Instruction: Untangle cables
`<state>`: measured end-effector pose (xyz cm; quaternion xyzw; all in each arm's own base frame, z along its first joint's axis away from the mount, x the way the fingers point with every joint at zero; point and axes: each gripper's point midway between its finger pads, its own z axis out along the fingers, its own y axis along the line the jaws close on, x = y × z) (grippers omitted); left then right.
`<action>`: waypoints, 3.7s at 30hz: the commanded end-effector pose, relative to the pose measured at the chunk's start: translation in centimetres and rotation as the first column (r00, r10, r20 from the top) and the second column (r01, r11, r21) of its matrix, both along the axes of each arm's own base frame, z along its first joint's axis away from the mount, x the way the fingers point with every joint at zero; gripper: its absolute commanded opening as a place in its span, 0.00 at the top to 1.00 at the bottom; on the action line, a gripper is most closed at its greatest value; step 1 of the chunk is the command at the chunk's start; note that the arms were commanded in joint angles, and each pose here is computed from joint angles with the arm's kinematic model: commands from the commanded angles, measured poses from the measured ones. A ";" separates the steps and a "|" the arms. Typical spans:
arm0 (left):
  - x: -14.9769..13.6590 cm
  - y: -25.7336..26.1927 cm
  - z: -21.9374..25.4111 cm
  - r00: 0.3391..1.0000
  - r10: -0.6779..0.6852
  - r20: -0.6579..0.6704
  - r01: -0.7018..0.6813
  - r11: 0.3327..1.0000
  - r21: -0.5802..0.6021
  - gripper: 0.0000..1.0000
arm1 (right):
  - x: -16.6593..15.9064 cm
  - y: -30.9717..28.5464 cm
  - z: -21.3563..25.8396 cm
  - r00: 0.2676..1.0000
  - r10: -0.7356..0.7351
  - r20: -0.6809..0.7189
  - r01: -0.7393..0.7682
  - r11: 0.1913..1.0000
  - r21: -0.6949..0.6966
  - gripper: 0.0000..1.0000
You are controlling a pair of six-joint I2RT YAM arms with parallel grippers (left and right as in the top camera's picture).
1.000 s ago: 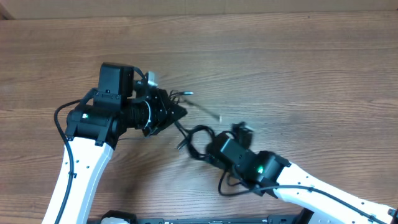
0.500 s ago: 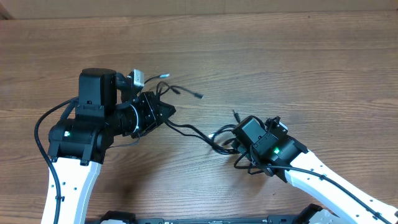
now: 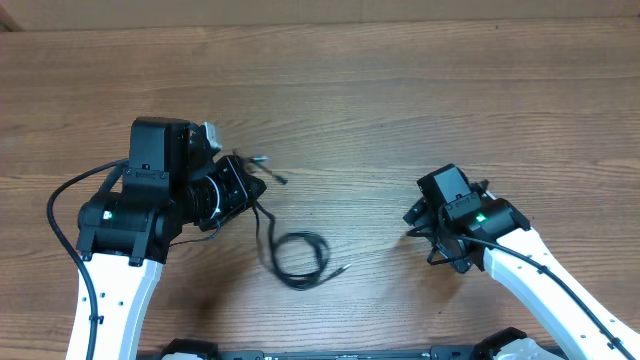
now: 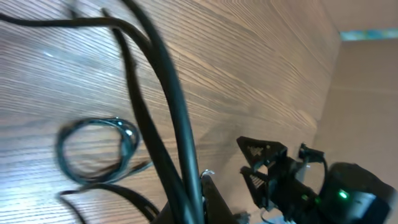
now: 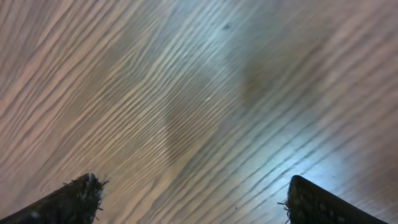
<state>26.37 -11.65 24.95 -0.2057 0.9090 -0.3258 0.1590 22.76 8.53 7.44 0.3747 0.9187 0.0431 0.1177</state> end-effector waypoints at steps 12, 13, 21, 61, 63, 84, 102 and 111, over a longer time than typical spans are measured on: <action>0.3 2.3 -0.5 0.990 0.136 -0.021 -0.134 0.988 0.077 0.96 | -1.0 13.6 4.7 0.635 0.674 0.377 -0.772 0.536 0.343 0.07; 0.3 2.3 -0.5 0.990 0.136 -0.021 -0.134 0.988 0.077 0.96 | -0.8 14.1 4.7 0.575 0.711 0.404 -0.818 0.501 0.281 0.10; 1.7 2.0 0.8 0.983 0.185 0.019 -0.185 0.983 0.014 0.96 | 0.3 17.3 2.9 0.436 0.804 0.404 -0.887 0.461 0.039 0.12; 1.1 2.8 9.7 0.780 0.608 -0.148 -0.604 0.671 -0.430 0.96 | -0.9 21.9 4.9 0.543 0.662 0.517 -0.728 0.678 -0.104 0.00; 1.4 3.8 9.4 0.748 0.652 -0.128 -0.638 0.652 -0.410 0.96 | -1.4 21.2 4.7 0.607 0.621 0.496 -0.693 0.719 -0.054 0.00; 1.4 3.6 9.6 0.641 0.690 -0.335 -0.750 0.469 -0.467 0.96 | -5.4 24.1 0.5 0.969 0.123 0.216 -0.210 0.873 0.441 0.00; 1.5 4.3 9.4 0.610 0.718 -0.336 -0.772 0.443 -0.456 0.96 | 2.1 16.7 -4.1 0.966 0.042 0.256 -0.090 0.980 0.177 0.96; 1.2 7.6 10.2 0.510 0.833 -0.214 -0.806 0.377 -0.456 0.96 | 1.3 2.3 -6.3 0.979 -0.202 0.016 0.203 0.969 -0.142 0.96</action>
